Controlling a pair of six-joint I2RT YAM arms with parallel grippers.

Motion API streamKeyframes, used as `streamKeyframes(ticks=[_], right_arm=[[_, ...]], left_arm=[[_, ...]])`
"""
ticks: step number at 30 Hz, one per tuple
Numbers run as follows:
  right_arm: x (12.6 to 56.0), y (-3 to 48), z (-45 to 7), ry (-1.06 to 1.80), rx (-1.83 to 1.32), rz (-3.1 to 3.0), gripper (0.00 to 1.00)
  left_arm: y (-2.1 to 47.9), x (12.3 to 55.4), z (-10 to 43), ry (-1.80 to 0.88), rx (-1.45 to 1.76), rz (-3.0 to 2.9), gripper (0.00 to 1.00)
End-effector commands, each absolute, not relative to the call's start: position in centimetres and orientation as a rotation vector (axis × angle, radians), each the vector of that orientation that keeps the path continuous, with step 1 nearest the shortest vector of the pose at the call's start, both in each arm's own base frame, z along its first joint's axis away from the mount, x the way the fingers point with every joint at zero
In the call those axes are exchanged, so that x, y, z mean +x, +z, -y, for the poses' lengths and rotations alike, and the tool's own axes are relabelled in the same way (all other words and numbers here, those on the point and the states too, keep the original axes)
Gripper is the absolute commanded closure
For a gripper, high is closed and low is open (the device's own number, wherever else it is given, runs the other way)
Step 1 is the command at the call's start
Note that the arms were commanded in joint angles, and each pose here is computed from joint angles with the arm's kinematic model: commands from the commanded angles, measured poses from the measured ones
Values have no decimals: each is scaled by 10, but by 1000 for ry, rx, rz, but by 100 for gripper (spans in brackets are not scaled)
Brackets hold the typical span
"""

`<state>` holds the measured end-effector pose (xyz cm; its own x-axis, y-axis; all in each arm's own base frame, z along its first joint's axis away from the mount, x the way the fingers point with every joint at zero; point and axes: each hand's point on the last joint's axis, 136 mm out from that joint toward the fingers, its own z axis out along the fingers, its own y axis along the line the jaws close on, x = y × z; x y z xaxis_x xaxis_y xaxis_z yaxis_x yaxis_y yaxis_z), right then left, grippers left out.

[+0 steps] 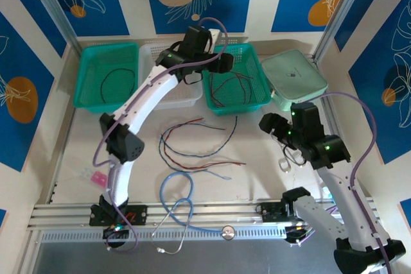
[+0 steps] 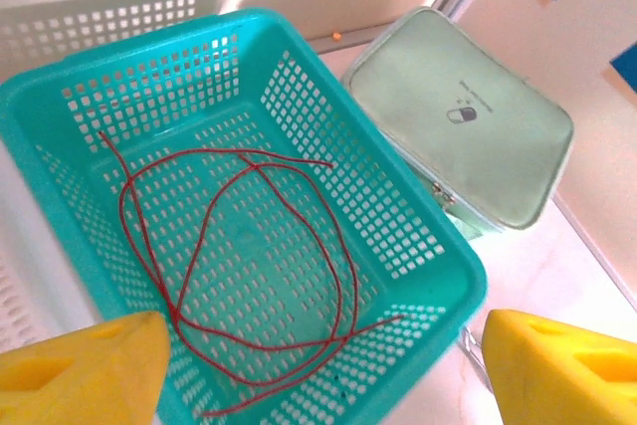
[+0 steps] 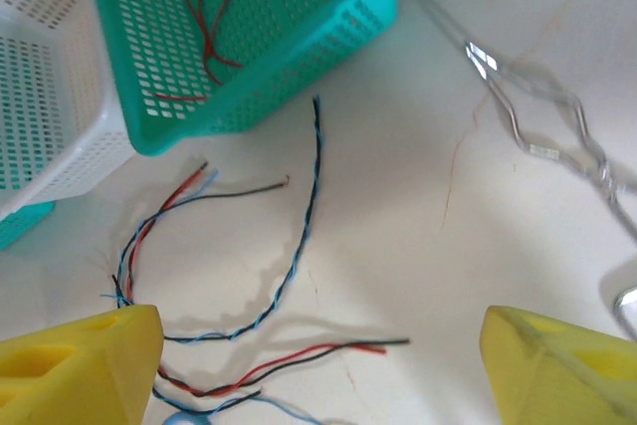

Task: Untangle the cables

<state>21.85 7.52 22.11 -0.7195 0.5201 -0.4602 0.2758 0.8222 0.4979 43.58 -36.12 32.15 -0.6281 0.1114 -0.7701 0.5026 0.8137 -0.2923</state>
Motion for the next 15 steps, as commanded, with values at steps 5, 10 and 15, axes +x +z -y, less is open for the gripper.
streamKeyframes(ticks=[5, 10, 15], right_arm=[[185, 151, -87, 468, 948, -2524, 18], [179, 124, -104, 427, 933, -2543, 20], [190, 114, -115, 359, 790, -2531, 31]], left_arm=[[320, 348, 326, -666, 528, -2189, 19], [288, 303, 290, -667, 496, -2212, 19], [258, 268, 256, -630, 472, -2246, 19]])
